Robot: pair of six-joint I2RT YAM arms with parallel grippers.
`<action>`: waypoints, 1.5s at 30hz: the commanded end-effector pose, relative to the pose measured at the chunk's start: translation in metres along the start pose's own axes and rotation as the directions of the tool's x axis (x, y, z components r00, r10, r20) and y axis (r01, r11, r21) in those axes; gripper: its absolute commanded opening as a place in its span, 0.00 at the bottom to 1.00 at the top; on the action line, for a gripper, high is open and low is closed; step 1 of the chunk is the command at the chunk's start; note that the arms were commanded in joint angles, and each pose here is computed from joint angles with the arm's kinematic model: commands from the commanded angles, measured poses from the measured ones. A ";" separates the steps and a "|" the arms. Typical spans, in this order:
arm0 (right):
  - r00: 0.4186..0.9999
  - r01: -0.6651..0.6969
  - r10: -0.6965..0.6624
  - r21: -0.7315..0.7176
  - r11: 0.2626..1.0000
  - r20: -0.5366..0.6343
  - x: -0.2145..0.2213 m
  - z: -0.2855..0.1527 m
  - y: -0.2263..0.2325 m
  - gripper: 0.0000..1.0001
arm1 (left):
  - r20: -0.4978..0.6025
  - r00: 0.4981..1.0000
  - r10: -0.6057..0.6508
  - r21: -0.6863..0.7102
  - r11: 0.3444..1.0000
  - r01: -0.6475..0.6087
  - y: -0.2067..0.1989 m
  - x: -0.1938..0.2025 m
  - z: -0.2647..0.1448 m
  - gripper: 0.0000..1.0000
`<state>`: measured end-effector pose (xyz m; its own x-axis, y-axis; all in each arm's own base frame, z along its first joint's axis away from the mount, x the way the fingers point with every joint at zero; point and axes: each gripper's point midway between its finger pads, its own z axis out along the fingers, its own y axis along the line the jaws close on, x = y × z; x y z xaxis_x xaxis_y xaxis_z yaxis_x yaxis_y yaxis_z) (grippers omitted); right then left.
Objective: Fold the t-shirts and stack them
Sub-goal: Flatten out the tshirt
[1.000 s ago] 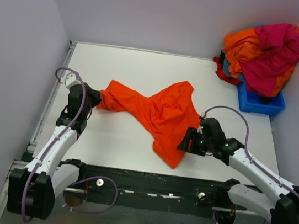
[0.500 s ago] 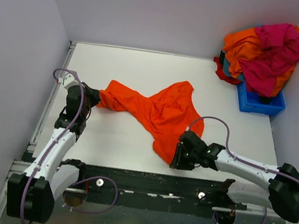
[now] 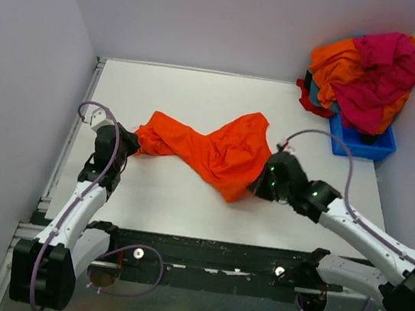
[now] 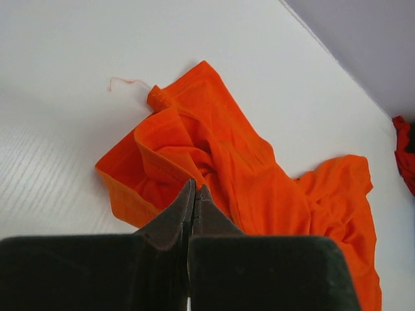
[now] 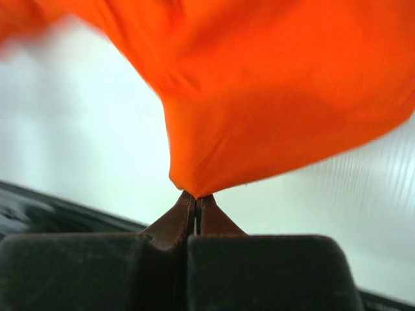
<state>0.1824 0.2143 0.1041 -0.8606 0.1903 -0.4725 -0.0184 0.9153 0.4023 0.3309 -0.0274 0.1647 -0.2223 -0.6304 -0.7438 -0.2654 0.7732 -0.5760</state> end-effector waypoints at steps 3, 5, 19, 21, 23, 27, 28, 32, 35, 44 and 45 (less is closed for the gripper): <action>0.903 0.048 -0.018 -0.057 0.997 0.428 -0.177 -0.103 0.018 0.01 | -0.080 0.997 -0.020 0.007 1.000 0.020 0.017 0.036 -0.009 0.00; 0.864 0.046 -0.023 -0.032 0.998 0.503 -0.218 -0.134 0.019 0.01 | -0.100 0.994 -0.033 -0.009 0.999 0.033 0.024 0.044 -0.013 0.00; 0.819 -0.159 0.133 -0.001 0.987 0.558 -0.214 -0.150 -0.052 0.01 | -0.127 0.992 -0.023 -0.076 0.997 0.013 0.044 0.055 -0.027 0.70; 0.840 -0.168 0.143 0.000 0.986 0.524 -0.195 -0.134 -0.060 0.01 | -0.130 0.991 0.002 -0.022 1.000 -0.005 0.028 0.048 -0.023 0.70; 0.853 -0.164 0.144 -0.005 0.987 0.501 -0.179 -0.121 -0.066 0.01 | -0.155 0.988 0.027 0.053 0.998 -0.019 0.008 0.046 -0.015 0.68; 0.890 -0.158 0.143 -0.001 0.987 0.433 -0.152 -0.091 -0.078 0.01 | -0.279 0.957 0.083 0.134 0.990 -0.047 -0.026 0.058 0.007 0.61; 0.895 -0.162 0.144 0.007 0.987 0.421 -0.147 -0.086 -0.081 0.01 | -0.305 0.948 0.093 0.138 0.989 -0.053 -0.034 0.062 0.012 0.60; 0.912 -0.155 0.144 -0.003 0.988 0.385 -0.134 -0.072 -0.084 0.01 | -0.375 0.911 0.170 0.178 0.978 -0.109 -0.068 0.086 0.020 0.57; 0.912 -0.154 0.144 -0.004 0.988 0.384 -0.132 -0.069 -0.085 0.01 | -0.410 0.891 0.193 0.165 0.977 -0.135 -0.084 0.099 0.028 0.57; 0.904 -0.147 0.132 0.007 0.989 0.407 -0.134 -0.073 -0.087 0.01 | -0.492 0.865 0.099 0.033 0.995 -0.095 -0.080 0.128 0.054 0.59; 0.903 -0.146 0.131 0.004 0.989 0.408 -0.135 -0.073 -0.087 0.01 | -0.495 0.864 0.093 0.021 0.995 -0.095 -0.079 0.130 0.055 0.60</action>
<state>0.2611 0.0829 0.1851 -0.5913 0.4386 -0.6767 0.1310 0.8803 0.4560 0.3719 -0.1683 0.1065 -0.6778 -0.4668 -0.5681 -0.1271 0.8354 -0.5348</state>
